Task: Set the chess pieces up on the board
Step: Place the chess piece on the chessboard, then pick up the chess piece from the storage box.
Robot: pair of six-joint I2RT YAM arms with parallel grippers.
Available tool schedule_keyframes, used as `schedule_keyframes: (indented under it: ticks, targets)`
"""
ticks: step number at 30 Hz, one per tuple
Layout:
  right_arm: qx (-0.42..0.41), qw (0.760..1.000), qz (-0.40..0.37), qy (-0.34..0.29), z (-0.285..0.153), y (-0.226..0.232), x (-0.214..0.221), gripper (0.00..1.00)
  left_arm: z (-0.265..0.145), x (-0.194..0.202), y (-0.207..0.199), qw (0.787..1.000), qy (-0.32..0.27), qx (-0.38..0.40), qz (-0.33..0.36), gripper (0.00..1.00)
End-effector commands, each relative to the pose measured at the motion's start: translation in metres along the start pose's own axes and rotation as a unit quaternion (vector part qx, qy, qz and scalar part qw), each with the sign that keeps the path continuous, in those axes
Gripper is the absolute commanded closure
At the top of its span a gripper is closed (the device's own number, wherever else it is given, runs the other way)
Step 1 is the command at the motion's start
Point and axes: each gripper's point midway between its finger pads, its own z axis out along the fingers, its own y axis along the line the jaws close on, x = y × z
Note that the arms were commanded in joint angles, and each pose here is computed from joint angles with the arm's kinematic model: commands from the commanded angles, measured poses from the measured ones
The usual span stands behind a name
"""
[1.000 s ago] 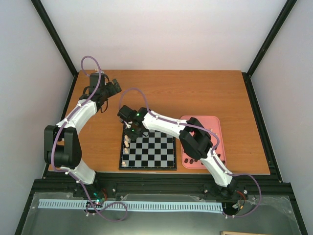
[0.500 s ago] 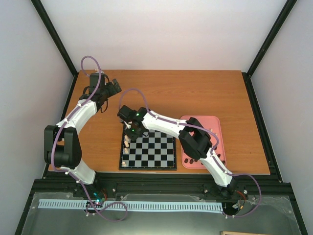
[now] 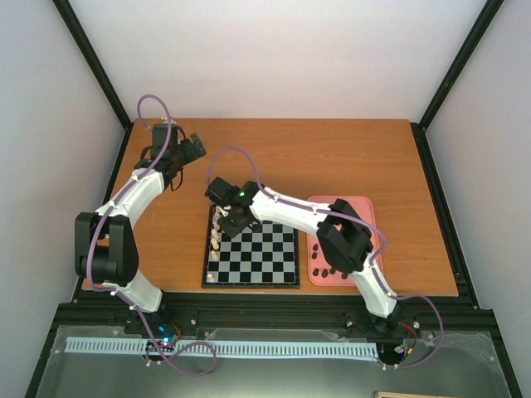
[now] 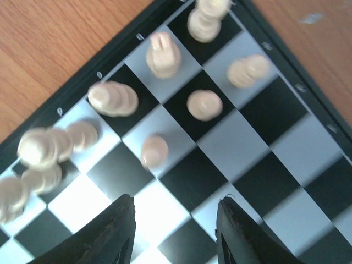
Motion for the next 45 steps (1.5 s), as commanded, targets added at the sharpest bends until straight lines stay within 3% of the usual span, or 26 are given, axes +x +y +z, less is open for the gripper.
schedule_keyframes:
  ticks: [1,3,11,20,24,30,37,45]
  targets:
    - [0.034,0.998,0.006,-0.061,-0.059,-0.013,-0.009,0.56,-0.006,-0.013,-0.002,1.000,-0.019,0.004,0.000,0.00]
    - [0.064,0.995,0.020,-0.074,-0.074,-0.027,-0.002,0.49,-0.006,-0.013,-0.003,1.000,-0.018,0.006,0.000,0.00]
    - [0.152,0.972,0.166,-0.060,-0.094,-0.136,0.076,0.47,-0.006,-0.013,-0.004,1.000,-0.018,0.008,0.000,0.00]
    - [0.261,0.906,0.334,-0.011,-0.100,-0.244,0.205,0.48,-0.002,-0.010,-0.005,1.000,-0.012,0.011,0.000,0.00]
    - [0.245,0.904,0.351,-0.002,-0.089,-0.250,0.224,0.49,0.000,-0.008,-0.005,1.000,-0.008,0.015,-0.001,0.00]
    - [0.180,0.926,0.332,-0.021,-0.075,-0.234,0.209,0.52,0.000,-0.009,-0.005,1.000,-0.009,0.015,-0.002,0.00]
    - [0.170,0.933,0.318,-0.011,-0.068,-0.233,0.205,0.53,0.003,-0.007,-0.004,1.000,-0.006,0.012,-0.002,0.00]
    - [0.169,0.933,0.316,0.018,-0.053,-0.231,0.216,0.62,0.005,-0.007,-0.004,1.000,-0.005,0.011,-0.002,0.00]
